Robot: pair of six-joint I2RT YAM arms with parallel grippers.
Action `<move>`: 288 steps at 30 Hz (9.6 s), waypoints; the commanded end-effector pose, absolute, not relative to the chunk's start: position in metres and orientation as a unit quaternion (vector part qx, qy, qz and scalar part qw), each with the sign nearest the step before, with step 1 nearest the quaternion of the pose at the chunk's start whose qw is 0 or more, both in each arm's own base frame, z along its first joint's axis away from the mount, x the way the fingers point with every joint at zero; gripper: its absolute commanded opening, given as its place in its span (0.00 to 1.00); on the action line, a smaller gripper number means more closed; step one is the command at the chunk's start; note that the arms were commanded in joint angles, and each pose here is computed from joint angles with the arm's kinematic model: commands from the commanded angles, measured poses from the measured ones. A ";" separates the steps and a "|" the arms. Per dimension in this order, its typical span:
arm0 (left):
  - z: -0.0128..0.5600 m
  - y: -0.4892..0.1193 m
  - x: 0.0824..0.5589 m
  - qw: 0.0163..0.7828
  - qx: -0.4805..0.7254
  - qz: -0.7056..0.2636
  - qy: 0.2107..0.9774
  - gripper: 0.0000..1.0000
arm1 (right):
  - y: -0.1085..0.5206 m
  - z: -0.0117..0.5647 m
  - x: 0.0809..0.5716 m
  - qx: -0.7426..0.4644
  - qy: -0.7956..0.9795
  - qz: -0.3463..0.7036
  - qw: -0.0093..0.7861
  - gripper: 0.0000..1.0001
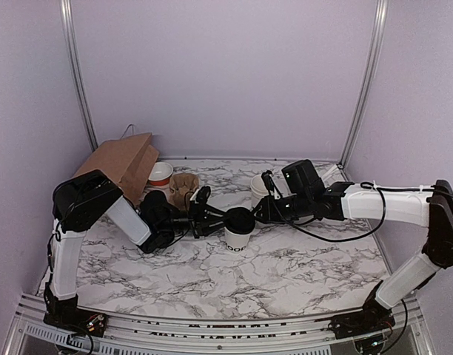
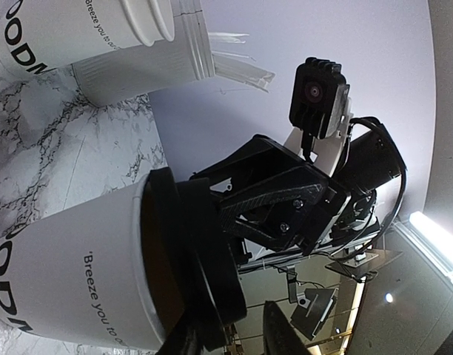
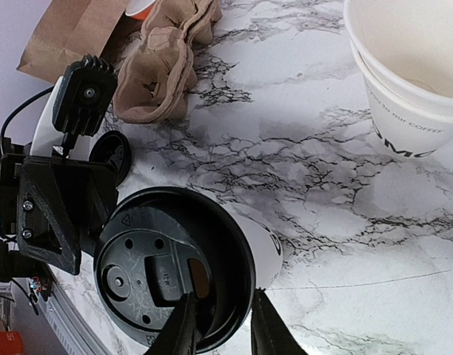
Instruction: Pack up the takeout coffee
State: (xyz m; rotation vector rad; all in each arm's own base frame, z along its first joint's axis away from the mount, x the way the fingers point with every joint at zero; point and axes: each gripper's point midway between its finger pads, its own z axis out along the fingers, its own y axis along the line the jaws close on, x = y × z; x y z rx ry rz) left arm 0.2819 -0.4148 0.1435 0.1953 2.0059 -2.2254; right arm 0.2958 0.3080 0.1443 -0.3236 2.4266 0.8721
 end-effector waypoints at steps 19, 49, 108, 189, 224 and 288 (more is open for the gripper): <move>0.162 -0.400 0.281 0.100 0.080 -0.747 0.652 0.28 | 0.317 0.156 0.301 -0.132 0.896 0.317 0.280 0.26; 0.148 -0.378 0.290 0.124 0.061 -0.717 0.684 0.28 | 0.323 0.159 0.301 -0.145 0.899 0.300 0.284 0.27; 0.146 -0.393 0.291 0.204 0.122 -0.428 0.872 0.51 | 0.328 0.157 0.304 -0.173 0.912 0.214 0.305 0.35; 0.050 -0.383 0.278 0.146 0.092 -0.297 0.939 0.33 | 0.320 0.135 0.292 -0.186 0.924 0.160 0.293 0.54; 0.034 -0.377 0.272 0.120 0.092 -0.287 0.946 0.31 | 0.326 0.140 0.330 -0.164 0.921 0.187 0.300 0.38; 0.028 -0.368 0.274 0.120 0.084 -0.266 0.953 0.33 | 0.302 0.041 0.276 -0.178 0.941 0.081 0.278 0.34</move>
